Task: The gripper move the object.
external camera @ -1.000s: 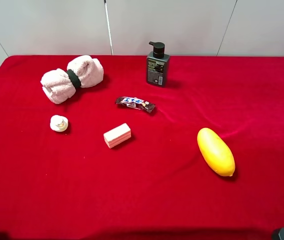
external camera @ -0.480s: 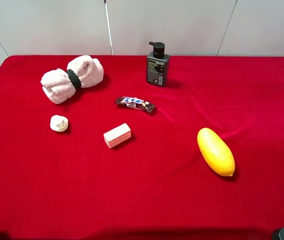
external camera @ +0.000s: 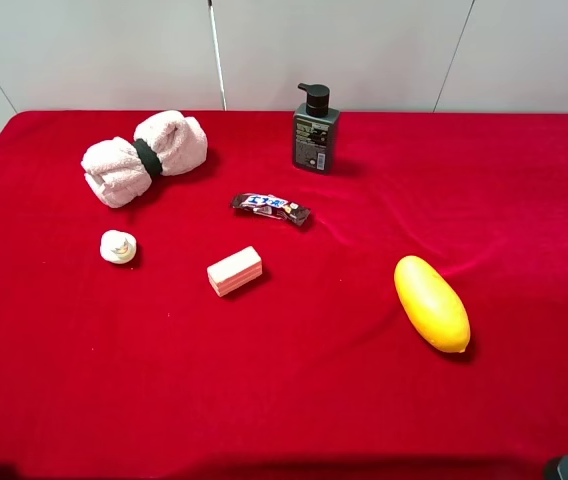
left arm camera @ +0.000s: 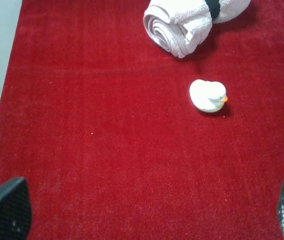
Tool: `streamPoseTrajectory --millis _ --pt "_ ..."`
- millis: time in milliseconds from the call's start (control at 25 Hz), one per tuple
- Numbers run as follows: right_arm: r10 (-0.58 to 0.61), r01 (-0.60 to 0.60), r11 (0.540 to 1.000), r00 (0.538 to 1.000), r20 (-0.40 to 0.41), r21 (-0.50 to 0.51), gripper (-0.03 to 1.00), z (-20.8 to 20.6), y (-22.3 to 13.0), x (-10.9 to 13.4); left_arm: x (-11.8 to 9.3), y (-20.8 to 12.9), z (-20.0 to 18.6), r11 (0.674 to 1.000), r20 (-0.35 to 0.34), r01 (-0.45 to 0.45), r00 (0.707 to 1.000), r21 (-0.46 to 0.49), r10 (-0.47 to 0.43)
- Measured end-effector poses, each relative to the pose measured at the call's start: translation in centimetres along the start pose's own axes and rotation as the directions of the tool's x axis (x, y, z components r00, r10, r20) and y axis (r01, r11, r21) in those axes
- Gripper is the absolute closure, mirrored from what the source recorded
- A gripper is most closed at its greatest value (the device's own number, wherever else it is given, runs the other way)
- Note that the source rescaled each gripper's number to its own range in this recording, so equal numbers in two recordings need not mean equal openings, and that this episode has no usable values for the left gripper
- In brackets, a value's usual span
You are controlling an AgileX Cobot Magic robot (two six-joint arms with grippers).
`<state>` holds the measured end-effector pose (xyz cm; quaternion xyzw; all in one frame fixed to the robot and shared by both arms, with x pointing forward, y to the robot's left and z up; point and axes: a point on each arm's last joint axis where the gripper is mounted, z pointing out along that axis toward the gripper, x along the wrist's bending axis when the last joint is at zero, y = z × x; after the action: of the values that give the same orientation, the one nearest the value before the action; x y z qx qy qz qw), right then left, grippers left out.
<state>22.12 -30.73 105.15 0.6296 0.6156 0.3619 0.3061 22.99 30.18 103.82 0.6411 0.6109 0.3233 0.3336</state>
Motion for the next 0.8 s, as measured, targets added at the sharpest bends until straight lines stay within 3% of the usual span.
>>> streamPoseTrajectory --millis 200,800 --pt "0.023 -0.023 1.0 0.999 0.035 -0.004 -0.03 -0.02 -0.02 0.07 0.0 0.0 0.0 1.0 0.0 0.0 1.0 0.0 0.0" --pt "0.025 -0.025 1.0 0.999 0.037 -0.004 -0.03 -0.02 -0.02 0.08 0.0 0.0 0.0 1.0 0.0 0.0 1.0 0.0 0.0"
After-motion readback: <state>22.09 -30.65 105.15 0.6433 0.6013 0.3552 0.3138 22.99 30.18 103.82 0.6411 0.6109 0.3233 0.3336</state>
